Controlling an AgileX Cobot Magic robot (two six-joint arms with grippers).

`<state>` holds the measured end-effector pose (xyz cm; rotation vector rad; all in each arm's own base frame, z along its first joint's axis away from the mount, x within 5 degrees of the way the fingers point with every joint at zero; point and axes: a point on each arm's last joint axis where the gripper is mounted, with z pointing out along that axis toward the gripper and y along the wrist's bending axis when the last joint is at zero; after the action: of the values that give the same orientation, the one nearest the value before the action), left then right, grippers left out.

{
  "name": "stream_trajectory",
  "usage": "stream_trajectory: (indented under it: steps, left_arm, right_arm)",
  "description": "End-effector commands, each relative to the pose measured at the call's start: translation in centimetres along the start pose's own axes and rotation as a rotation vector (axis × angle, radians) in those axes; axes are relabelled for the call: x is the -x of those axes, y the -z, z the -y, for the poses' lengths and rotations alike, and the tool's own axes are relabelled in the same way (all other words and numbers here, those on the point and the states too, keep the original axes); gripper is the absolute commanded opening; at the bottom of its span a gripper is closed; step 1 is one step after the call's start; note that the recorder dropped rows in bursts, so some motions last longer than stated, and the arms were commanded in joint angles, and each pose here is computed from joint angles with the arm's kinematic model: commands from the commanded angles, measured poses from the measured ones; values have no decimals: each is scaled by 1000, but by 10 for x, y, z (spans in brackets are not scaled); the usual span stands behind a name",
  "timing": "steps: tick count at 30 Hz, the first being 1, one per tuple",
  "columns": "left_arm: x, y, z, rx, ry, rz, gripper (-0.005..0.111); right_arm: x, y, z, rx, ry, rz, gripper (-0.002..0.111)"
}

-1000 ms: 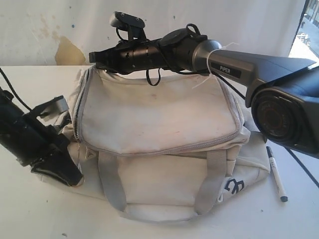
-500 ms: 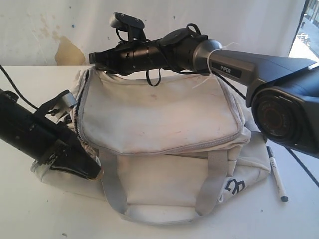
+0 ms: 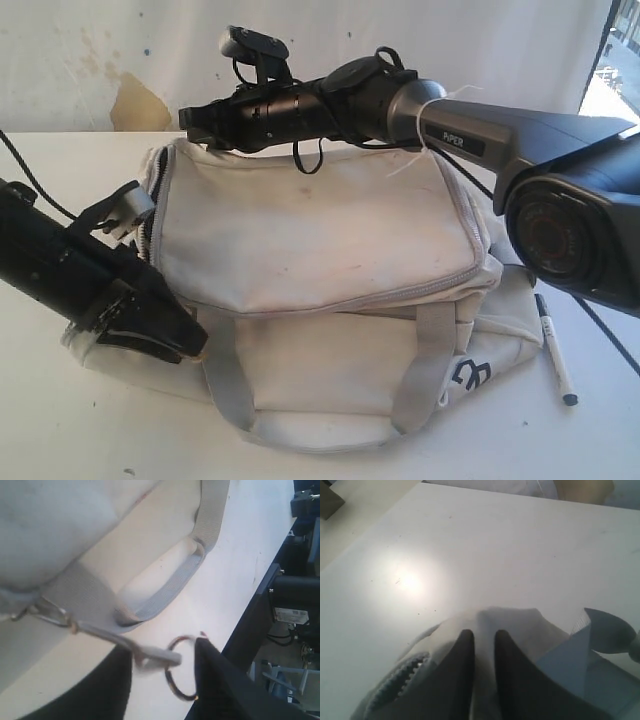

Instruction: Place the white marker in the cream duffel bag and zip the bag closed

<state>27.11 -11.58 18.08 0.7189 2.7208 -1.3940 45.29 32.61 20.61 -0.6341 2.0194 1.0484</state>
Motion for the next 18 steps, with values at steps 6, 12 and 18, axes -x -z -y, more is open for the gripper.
stream_trajectory:
  steps: [6,12,18]
  left_arm:
    - [-2,0,4,-5,50,-17,91]
    - [-1,26,26,135,-29,-29,78]
    - [6,67,59,345,32,52,66]
  right_arm:
    - [8,10,-7,64,44,-30,60]
    - [11,34,-18,41,169,-230,62]
    - [29,78,-33,-35,212,-397,62]
